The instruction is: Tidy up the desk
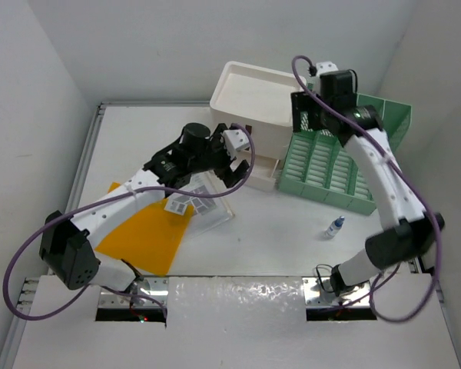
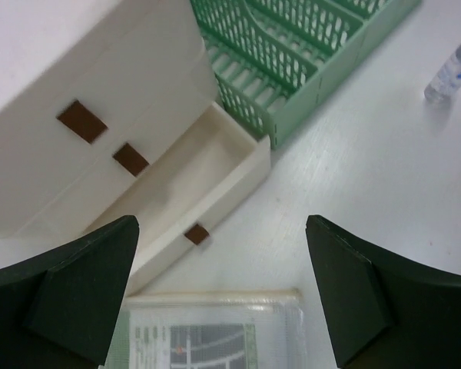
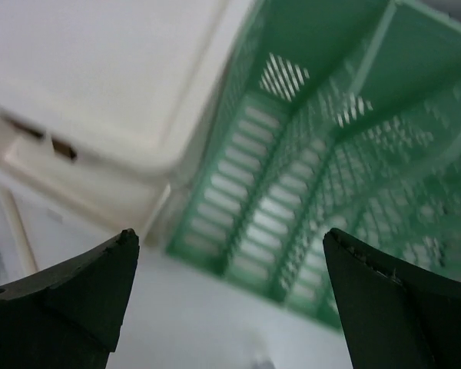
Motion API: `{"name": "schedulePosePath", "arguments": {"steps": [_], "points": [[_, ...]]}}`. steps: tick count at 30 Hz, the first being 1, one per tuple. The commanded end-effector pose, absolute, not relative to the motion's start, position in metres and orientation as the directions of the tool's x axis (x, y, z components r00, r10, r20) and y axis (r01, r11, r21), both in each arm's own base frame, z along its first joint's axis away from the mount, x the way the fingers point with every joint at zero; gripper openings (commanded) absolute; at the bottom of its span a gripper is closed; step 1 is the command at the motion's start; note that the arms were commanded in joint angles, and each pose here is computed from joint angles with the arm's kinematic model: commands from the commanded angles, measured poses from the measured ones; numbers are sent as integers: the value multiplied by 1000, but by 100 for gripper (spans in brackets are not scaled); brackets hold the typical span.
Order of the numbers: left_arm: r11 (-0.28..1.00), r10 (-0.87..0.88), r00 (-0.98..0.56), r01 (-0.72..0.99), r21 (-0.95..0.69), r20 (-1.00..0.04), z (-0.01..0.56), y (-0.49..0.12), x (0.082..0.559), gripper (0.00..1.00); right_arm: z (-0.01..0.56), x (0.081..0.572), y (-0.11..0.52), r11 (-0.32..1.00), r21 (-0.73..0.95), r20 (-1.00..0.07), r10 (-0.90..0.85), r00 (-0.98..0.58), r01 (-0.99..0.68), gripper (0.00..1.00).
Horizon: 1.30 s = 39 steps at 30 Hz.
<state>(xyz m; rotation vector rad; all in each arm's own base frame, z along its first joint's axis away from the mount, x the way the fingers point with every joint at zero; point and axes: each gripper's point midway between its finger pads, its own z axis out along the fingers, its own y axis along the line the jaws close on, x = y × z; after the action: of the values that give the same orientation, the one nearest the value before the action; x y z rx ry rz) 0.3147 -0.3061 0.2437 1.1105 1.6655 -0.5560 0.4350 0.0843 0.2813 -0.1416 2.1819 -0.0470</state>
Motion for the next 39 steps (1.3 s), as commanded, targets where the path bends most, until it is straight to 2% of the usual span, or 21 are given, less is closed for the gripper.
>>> {"name": "schedulePosePath", "arguments": {"steps": [1, 3, 4, 5, 6, 7, 8, 9, 13, 16, 19, 21, 23, 25, 26, 31, 35, 37, 39], "points": [[439, 512, -140, 890, 118, -847, 216, -287, 291, 89, 278, 332, 58, 975, -143, -671, -224, -707, -172, 99], [463, 544, -151, 875, 145, -825, 206, -273, 289, 89, 265, 292, 45, 982, -134, -672, -187, -717, -131, 97], [458, 554, -139, 874, 162, -821, 204, -270, 287, 89, 248, 278, 40, 984, -132, -653, -179, -736, -122, 89], [453, 563, -134, 875, 169, -816, 199, -264, 282, 89, 258, 263, 36, 989, -110, -691, -145, -708, -95, 81], [445, 571, -123, 878, 179, -812, 196, -262, 279, 89, 255, 251, 31, 990, -117, -675, -136, -725, -77, 67], [440, 570, -119, 880, 180, -813, 195, -261, 277, 89, 254, 243, 22, 989, -140, -669, -122, -733, -36, 36], [436, 567, -112, 881, 183, -816, 194, -259, 274, 89, 255, 235, 16, 990, -144, -668, -103, -737, -8, 26], [428, 564, -105, 886, 181, -819, 194, -259, 272, 89, 248, 226, 12, 987, -159, -640, -100, -762, 4, 23], [434, 531, -72, 879, 198, -844, 197, -259, 270, 89, 214, 209, 21, 995, -103, -554, -60, -831, -3, 91], [439, 548, -81, 875, 203, -833, 193, -256, 271, 89, 183, 205, 13, 989, -143, -516, -56, -855, 22, 99], [419, 547, -82, 888, 188, -833, 187, -258, 266, 90, 152, 205, 9, 987, -157, -489, -42, -871, 41, 98], [418, 547, -85, 890, 184, -833, 185, -260, 267, 90, 125, 200, 13, 990, -140, -436, -46, -899, 18, 97], [420, 545, -94, 891, 175, -833, 184, -261, 268, 90, 105, 198, 11, 987, -157, -394, -46, -918, 18, 94], [417, 546, -101, 894, 166, -831, 181, -262, 267, 90, 96, 202, 4, 982, -187, -401, -39, -915, 40, 90], [414, 549, -104, 896, 161, -829, 180, -262, 266, 90, 89, 200, 3, 982, -184, -390, -27, -920, 50, 85], [411, 550, -101, 897, 163, -829, 178, -262, 266, 90, 67, 205, 8, 986, -156, -377, -4, -926, 59, 78], [416, 551, -102, 894, 166, -828, 178, -261, 267, 90, 59, 207, -10, 963, -249, -364, 5, -931, 102, 66], [415, 550, -103, 895, 164, -829, 179, -261, 266, 90, 56, 210, -11, 965, -229, -388, 30, -921, 128, 52], [415, 549, -102, 895, 164, -829, 179, -262, 266, 90, 54, 211, -9, 969, -207, -393, 45, -918, 136, 49]]}}
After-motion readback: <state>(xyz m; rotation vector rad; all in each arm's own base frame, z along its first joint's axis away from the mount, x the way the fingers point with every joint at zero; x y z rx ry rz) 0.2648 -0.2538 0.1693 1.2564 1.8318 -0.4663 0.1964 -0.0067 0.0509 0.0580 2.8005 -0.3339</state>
